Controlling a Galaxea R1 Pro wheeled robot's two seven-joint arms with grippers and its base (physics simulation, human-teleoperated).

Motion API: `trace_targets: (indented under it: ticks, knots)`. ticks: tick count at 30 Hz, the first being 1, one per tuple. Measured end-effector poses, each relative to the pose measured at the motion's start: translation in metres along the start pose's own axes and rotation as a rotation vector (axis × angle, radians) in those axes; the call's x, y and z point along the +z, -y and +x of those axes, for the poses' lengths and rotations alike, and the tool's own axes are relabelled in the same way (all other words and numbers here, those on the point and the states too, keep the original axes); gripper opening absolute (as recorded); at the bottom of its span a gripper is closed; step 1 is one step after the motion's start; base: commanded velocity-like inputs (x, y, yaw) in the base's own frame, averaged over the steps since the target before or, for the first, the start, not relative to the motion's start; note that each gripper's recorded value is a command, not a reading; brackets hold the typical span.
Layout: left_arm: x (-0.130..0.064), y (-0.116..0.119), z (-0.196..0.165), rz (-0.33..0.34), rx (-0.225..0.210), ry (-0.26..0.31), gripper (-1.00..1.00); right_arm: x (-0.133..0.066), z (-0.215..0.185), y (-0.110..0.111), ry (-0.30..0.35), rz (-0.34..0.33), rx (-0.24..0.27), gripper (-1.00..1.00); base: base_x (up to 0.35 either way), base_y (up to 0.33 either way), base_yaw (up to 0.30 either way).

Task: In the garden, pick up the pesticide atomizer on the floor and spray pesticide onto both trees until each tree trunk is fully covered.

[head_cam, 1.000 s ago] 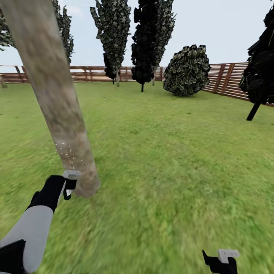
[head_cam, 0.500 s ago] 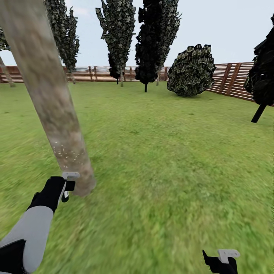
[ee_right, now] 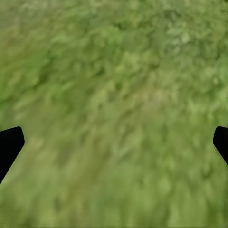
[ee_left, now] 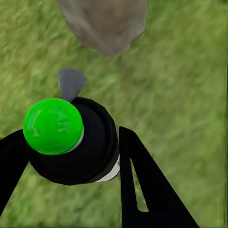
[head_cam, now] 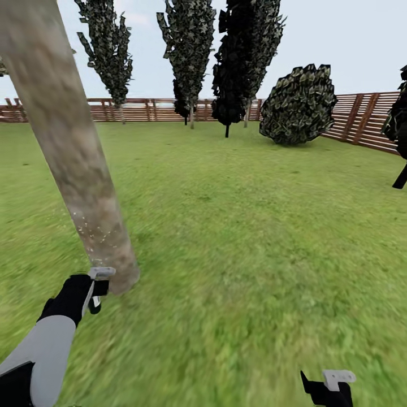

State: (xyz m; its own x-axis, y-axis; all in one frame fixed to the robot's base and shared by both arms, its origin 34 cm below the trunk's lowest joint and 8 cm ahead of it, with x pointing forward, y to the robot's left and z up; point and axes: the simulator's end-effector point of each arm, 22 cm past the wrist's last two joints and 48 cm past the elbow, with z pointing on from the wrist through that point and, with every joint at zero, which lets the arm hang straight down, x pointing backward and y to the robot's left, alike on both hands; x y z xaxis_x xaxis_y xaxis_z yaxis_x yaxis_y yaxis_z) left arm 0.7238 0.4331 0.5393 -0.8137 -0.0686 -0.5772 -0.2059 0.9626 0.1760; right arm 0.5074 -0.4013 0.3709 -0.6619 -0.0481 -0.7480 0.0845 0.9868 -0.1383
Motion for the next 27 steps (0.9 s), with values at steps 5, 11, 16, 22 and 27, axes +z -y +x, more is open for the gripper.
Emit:
trace_targets:
  ticks: [5,11,16,22,27]
  knots:
    - [0.014,0.013,0.023,0.033,-0.01,-0.002,-1.0,0.0,0.0,0.0,0.0,-0.001,0.001,1.0,0.194,-0.235,0.077]
    - [0.02,0.016,0.039,0.024,0.002,-0.034,-1.0,0.0,0.0,0.001,0.001,0.002,-0.001,1.0,0.2,-0.232,0.002]
    - [0.02,0.016,0.041,0.023,0.004,-0.037,-1.0,0.0,0.0,0.001,0.0,0.002,0.0,1.0,0.2,-0.231,0.0]
    - [0.022,0.012,0.049,0.017,0.006,-0.047,-1.0,0.0,0.0,0.002,0.001,0.003,-0.001,1.0,0.2,-0.231,0.0]
    - [0.022,0.005,0.057,0.005,0.008,-0.052,-1.0,0.0,-0.001,0.001,0.001,0.003,0.0,1.0,0.2,-0.231,0.123]
